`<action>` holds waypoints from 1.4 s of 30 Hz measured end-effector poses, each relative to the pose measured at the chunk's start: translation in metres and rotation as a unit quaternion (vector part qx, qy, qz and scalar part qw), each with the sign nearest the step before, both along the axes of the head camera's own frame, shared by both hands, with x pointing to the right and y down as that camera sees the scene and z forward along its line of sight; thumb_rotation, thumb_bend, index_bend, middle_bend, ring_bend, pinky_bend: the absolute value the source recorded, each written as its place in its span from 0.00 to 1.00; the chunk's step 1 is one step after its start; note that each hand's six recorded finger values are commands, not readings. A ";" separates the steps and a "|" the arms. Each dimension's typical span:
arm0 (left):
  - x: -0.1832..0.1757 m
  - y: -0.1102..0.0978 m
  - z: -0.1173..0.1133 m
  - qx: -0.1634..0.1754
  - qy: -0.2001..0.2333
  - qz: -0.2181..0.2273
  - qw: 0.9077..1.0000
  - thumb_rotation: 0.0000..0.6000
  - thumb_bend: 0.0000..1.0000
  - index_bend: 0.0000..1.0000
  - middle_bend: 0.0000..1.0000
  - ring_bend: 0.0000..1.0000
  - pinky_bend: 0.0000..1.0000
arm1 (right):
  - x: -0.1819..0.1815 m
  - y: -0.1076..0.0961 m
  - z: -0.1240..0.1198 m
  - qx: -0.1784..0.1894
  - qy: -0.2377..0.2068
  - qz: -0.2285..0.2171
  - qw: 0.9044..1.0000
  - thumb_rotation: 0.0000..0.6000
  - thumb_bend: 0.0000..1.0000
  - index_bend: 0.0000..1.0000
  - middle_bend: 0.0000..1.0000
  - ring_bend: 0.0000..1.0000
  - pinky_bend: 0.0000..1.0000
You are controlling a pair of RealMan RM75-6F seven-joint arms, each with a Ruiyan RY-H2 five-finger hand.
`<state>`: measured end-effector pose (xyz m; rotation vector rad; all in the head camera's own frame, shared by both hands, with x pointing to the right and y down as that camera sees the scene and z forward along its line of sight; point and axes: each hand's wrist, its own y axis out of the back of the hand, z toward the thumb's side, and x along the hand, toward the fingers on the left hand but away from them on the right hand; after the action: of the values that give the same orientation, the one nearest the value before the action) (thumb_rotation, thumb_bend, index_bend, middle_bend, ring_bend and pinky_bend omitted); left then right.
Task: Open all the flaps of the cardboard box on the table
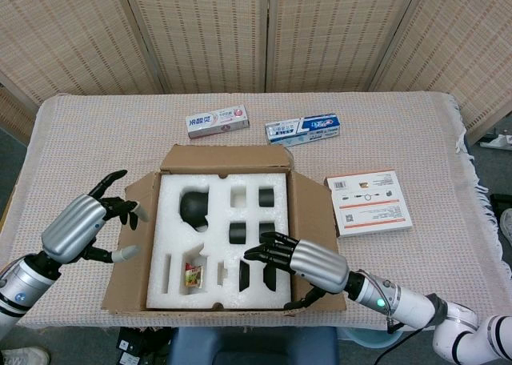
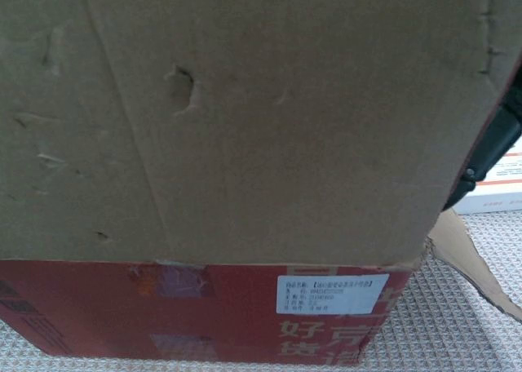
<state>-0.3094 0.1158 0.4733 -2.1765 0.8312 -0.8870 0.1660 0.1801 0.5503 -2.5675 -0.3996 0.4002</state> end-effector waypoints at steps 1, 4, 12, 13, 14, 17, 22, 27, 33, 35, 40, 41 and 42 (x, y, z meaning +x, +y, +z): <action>-0.003 -0.003 0.002 0.003 -0.008 -0.007 1.000 0.17 0.21 0.45 0.58 0.55 0.00 | 0.000 0.001 -0.001 0.000 0.000 0.000 1.000 1.00 0.11 0.00 0.14 0.14 0.01; -0.010 -0.010 0.008 0.002 -0.021 -0.023 1.000 0.18 0.21 0.45 0.57 0.54 0.00 | 0.002 0.004 -0.003 -0.002 -0.003 -0.002 1.000 1.00 0.11 0.00 0.14 0.14 0.01; -0.021 -0.019 0.023 -0.003 -0.047 -0.042 0.998 0.17 0.21 0.45 0.56 0.54 0.00 | 0.010 0.006 -0.006 0.004 0.002 0.003 1.000 1.00 0.11 0.00 0.14 0.14 0.01; -0.021 -0.019 0.023 -0.002 -0.049 -0.042 0.998 0.17 0.21 0.44 0.56 0.53 0.00 | 0.012 0.006 -0.007 0.005 0.001 0.005 1.000 1.00 0.11 0.00 0.14 0.14 0.01; -0.021 -0.019 0.024 0.000 -0.052 -0.041 0.998 0.17 0.21 0.44 0.56 0.53 0.00 | 0.013 0.005 -0.008 0.007 0.000 0.010 1.000 1.00 0.11 0.00 0.14 0.14 0.01; -0.020 -0.018 0.025 0.003 -0.058 -0.038 0.998 0.17 0.21 0.44 0.56 0.53 0.00 | 0.018 0.005 -0.008 0.011 0.004 0.016 1.000 1.00 0.11 0.00 0.14 0.14 0.01; -0.020 -0.018 0.028 0.004 -0.066 -0.036 0.997 0.17 0.21 0.43 0.55 0.53 0.00 | 0.026 -0.002 -0.012 0.024 0.008 0.035 0.999 1.00 0.11 0.00 0.14 0.14 0.01; -0.023 -0.017 0.033 0.009 -0.083 -0.036 0.996 0.17 0.21 0.42 0.54 0.52 0.00 | 0.049 -0.019 -0.016 0.053 0.032 0.080 0.995 1.00 0.11 0.00 0.14 0.14 0.01; -0.031 -0.020 0.046 0.009 -0.102 -0.048 0.994 0.18 0.21 0.41 0.52 0.50 0.00 | 0.088 -0.034 -0.016 0.091 0.086 0.135 0.983 1.00 0.11 0.00 0.14 0.14 0.01; -0.034 -0.019 0.050 0.008 -0.108 -0.052 0.993 0.18 0.21 0.40 0.51 0.49 0.00 | 0.104 -0.036 -0.014 0.100 0.109 0.154 0.977 1.00 0.11 0.00 0.14 0.14 0.01; -0.045 -0.017 0.058 0.004 -0.124 -0.067 0.990 0.28 0.21 0.33 0.46 0.46 0.00 | 0.137 -0.038 -0.009 0.114 0.161 0.191 0.962 1.00 0.11 0.00 0.11 0.11 0.01; -0.048 -0.017 0.059 0.003 -0.126 -0.074 0.989 0.32 0.21 0.31 0.44 0.44 0.00 | 0.146 -0.038 -0.007 0.118 0.176 0.203 0.956 1.00 0.11 0.00 0.10 0.11 0.01; -0.052 -0.017 0.061 0.002 -0.128 -0.081 0.988 0.35 0.21 0.30 0.43 0.42 0.00 | 0.154 -0.038 -0.006 0.122 0.189 0.212 0.951 1.00 0.11 0.00 0.09 0.10 0.01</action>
<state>-0.3616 0.0993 0.5345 -1.9576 0.8878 -1.2165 0.3200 0.1419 0.5440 -2.0914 -0.8019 0.9163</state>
